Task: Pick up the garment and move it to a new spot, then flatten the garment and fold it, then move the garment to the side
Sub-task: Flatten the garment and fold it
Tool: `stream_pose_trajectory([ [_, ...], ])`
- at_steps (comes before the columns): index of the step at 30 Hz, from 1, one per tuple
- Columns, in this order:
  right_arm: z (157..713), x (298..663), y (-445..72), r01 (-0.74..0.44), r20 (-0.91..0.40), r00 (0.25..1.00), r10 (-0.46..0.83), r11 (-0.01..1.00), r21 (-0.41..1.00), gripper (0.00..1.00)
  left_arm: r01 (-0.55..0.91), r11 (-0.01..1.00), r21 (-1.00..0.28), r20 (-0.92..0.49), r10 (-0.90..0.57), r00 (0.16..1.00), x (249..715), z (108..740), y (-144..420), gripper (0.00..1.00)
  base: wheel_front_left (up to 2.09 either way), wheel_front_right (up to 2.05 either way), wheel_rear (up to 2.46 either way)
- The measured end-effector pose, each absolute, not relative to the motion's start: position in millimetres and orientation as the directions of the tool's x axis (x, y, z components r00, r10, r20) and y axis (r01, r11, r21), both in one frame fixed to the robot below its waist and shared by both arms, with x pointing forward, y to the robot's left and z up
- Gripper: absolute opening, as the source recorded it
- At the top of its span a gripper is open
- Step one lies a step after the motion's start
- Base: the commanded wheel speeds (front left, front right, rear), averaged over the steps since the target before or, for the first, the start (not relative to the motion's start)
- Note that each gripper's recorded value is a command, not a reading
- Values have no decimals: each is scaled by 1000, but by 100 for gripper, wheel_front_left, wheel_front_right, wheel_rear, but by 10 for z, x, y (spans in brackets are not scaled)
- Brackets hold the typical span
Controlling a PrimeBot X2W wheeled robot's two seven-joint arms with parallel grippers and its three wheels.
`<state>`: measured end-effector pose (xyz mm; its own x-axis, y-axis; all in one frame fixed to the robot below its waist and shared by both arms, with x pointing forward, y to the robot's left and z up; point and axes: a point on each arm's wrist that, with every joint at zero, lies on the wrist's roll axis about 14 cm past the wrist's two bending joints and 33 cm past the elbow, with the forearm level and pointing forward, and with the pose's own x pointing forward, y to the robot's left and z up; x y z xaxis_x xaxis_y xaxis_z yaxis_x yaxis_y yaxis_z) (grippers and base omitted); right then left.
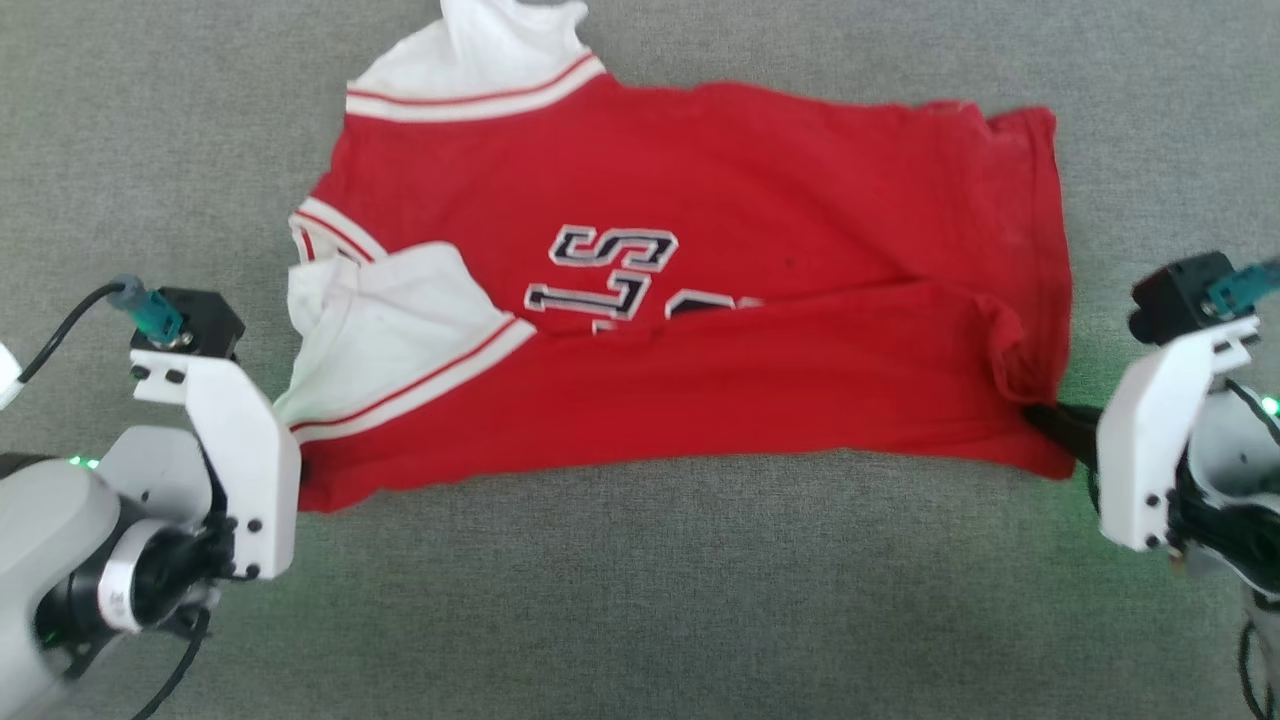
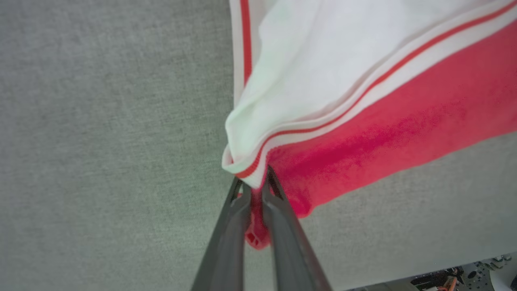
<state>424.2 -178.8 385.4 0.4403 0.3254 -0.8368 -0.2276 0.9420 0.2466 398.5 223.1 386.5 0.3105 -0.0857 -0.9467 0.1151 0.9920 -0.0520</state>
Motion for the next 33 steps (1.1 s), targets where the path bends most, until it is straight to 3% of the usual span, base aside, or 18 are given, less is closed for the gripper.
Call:
stream_pose_trajectory([
  [8, 3947, 3964, -1858, -232, -862, 382, 335, 937, 261, 0, 98, 995, -30, -957, -57, 285, 3705, 4032, 2247, 0, 0, 0, 0],
  [19, 3848, 3554, -1872, -190, -895, 279, 348, 934, 304, 0, 66, 997, -49, -988, -59, 144, 3198, 3837, 2204, 0, 0, 0, 0],
  [20, 3826, 3549, -1863, -190, -896, 278, 346, 934, 302, 0, 64, 996, -55, -988, -63, 141, 3199, 3808, 2193, 27, 0, 0, 0],
  [21, 3794, 3532, -1865, -193, -902, 271, 337, 937, 292, 0, 65, 996, -62, -988, -70, 134, 3192, 3774, 2182, 67, 0, 0, 0],
  [22, 3775, 3536, -1859, -193, -900, 277, 336, 937, 291, 30, 66, 996, -64, -989, -72, 128, 3184, 3747, 2180, 100, 0, 0, 0],
  [24, 3747, 3545, -1846, -188, -896, 291, 336, 938, 291, 54, 62, 996, -61, -990, -69, 127, 3201, 3713, 2204, 100, 0, 0, 0],
  [25, 3739, 3548, -1842, -189, -894, 295, 336, 938, 290, 100, 64, 996, -61, -989, -69, 131, 3219, 3713, 2212, 100, 0, 0, 0],
  [33, 3921, 3716, -1884, -164, -830, 450, 328, 945, 284, 100, 107, 993, -41, -955, -70, 290, 3705, 4121, 2269, 100, 0, 0, 0],
])
